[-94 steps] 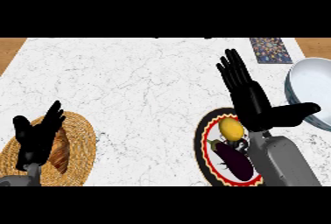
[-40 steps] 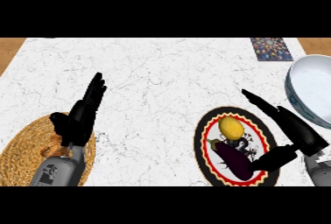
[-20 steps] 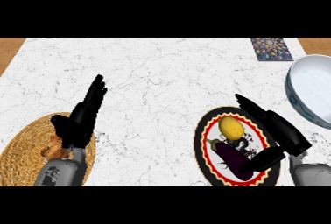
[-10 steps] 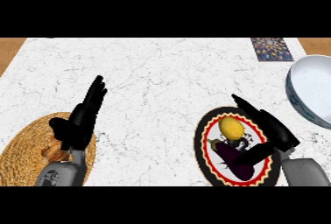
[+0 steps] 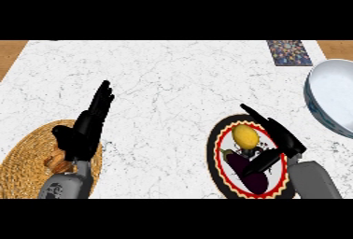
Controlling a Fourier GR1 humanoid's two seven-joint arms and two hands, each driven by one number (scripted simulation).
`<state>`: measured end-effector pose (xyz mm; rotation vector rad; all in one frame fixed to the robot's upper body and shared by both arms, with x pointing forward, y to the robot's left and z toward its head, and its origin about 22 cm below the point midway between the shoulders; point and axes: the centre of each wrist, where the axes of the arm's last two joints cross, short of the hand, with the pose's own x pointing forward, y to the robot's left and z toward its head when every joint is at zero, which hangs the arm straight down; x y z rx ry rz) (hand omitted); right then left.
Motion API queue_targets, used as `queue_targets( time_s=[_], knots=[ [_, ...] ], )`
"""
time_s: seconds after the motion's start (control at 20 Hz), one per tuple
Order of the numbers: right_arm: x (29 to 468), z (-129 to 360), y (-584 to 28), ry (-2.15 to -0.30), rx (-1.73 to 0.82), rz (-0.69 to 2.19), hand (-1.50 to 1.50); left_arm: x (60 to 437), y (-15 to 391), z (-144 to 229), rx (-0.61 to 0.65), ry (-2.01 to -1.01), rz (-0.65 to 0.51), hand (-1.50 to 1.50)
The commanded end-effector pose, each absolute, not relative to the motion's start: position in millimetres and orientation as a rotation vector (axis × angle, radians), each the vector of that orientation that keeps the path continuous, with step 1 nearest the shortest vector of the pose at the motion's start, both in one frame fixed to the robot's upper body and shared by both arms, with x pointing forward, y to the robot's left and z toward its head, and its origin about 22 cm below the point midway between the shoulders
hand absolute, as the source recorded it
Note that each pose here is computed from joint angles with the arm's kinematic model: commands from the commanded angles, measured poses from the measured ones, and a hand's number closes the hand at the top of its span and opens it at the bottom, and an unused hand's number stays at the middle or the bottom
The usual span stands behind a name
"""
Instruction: Pick the lemon from the plate and place it in the bowl
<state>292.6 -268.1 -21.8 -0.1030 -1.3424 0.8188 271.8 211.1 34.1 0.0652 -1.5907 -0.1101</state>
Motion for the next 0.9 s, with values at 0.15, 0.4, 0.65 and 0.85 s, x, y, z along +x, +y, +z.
queue_targets(
  time_s=[0.15, 0.4, 0.65, 0.85],
  knots=[
    [300, -23, -264, -1.408, -0.098, 1.055, 1.50, 264, 203, 25, 0.060, -1.590, -0.123, 0.00],
    [273, -36, -243, -1.447, -0.028, 1.051, 1.50, 275, 217, 22, 0.077, -1.595, -0.105, 0.00],
    [245, -32, -276, -1.440, 0.029, 1.049, 1.50, 271, 207, 19, 0.061, -1.589, -0.091, 0.00],
    [204, 7, -338, -1.480, 0.148, 1.074, 1.50, 273, 236, 33, 0.101, -1.599, -0.077, 0.00]
  ],
)
